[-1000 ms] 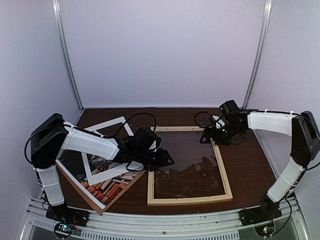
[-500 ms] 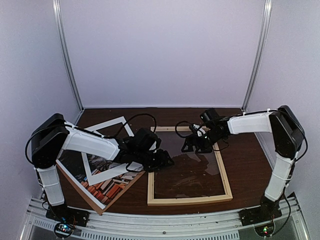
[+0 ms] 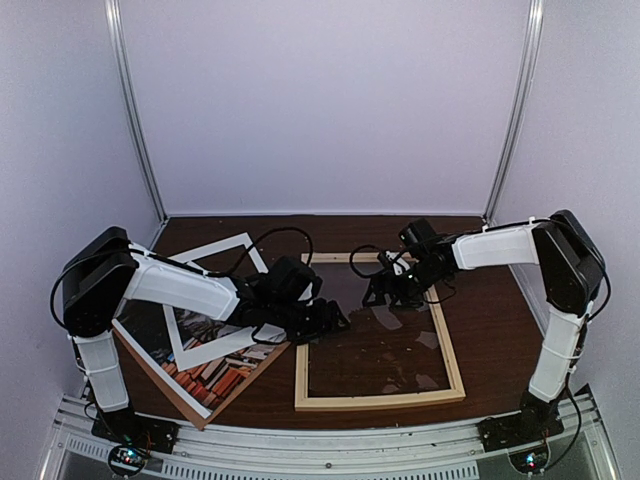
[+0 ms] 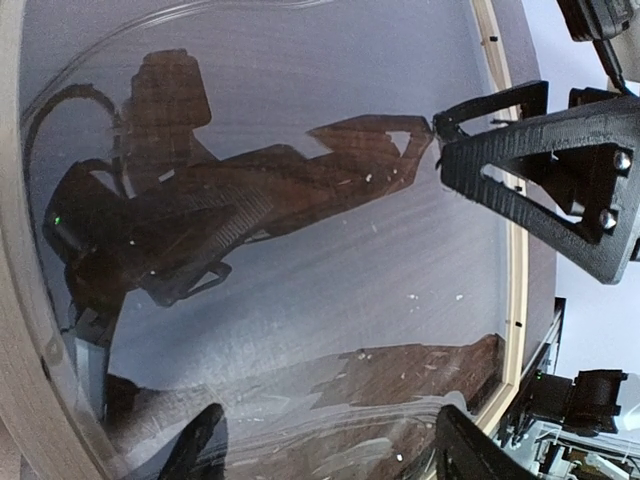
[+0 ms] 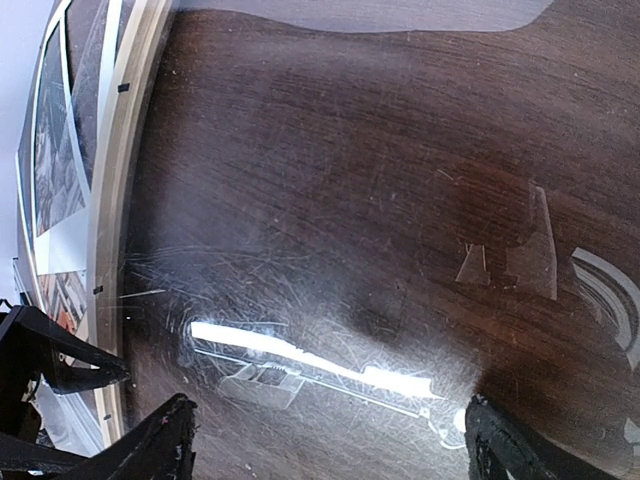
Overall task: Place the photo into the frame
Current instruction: Place the glass panel in the frame body.
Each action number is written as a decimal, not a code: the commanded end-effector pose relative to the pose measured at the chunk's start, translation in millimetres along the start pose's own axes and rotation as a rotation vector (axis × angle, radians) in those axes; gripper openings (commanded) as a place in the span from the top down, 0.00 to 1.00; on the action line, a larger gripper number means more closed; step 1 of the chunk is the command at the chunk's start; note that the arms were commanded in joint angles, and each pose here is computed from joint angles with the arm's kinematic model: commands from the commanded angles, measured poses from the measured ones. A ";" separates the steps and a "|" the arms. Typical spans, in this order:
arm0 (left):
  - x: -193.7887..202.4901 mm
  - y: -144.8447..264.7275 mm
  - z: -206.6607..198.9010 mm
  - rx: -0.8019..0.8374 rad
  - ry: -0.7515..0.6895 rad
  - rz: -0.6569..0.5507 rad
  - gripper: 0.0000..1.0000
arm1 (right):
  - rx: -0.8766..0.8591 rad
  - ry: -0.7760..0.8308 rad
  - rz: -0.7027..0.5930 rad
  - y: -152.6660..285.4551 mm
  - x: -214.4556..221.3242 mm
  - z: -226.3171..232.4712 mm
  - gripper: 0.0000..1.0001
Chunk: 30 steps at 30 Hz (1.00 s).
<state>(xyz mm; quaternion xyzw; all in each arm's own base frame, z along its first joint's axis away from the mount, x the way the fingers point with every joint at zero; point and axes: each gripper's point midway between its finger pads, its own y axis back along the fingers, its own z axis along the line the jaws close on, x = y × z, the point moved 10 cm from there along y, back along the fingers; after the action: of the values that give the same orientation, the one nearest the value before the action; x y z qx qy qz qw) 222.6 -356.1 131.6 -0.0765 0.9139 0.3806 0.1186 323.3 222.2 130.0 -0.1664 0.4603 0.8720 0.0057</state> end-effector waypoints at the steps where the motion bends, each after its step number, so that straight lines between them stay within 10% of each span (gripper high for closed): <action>1: -2.1 10.4 -7.2 0.009 -0.038 -0.038 0.26 | 0.032 0.010 0.003 -0.1 -2.2 -1.3 0.07; 30: 3.0 37.9 6.4 -0.118 -0.067 -0.092 0.20 | 0.054 0.017 0.010 4.5 -5.3 -4.5 0.07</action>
<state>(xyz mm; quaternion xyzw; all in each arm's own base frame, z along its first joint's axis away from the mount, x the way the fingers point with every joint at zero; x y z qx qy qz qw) 214.3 -330.3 140.2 -0.1005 0.8847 0.4333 0.1393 324.0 218.8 132.1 -0.1683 0.4713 0.8657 -0.0024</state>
